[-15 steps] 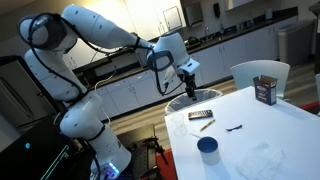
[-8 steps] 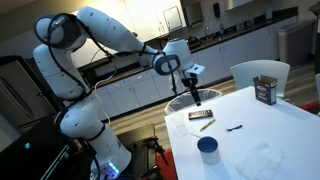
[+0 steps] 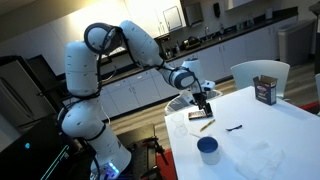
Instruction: Pick up the pen from the table and put it in the white cup.
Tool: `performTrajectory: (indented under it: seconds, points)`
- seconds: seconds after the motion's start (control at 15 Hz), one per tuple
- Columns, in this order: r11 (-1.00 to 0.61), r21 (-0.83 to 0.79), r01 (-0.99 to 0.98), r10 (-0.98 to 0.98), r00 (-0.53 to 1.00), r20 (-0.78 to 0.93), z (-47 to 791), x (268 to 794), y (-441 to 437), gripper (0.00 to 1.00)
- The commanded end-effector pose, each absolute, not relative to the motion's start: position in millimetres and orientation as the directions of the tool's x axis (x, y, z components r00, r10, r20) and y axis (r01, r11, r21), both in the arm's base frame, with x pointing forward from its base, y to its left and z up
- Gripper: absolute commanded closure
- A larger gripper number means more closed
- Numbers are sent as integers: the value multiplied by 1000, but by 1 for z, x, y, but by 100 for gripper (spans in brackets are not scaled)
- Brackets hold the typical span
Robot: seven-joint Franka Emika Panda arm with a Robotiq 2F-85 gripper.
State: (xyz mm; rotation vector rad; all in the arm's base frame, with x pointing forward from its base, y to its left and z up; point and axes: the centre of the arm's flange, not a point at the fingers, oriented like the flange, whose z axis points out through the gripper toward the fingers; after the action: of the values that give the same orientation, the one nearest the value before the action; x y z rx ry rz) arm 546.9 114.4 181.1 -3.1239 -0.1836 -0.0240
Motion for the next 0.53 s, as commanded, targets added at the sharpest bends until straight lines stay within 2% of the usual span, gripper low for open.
performTrajectory:
  seconds: [0.0, 0.47]
  points:
    - [-990, 18, 141, 142, 989, 44, 141, 569, 129, 0]
    - [-988, 51, 144, 146, 989, 28, 98, 578, 138, 0]
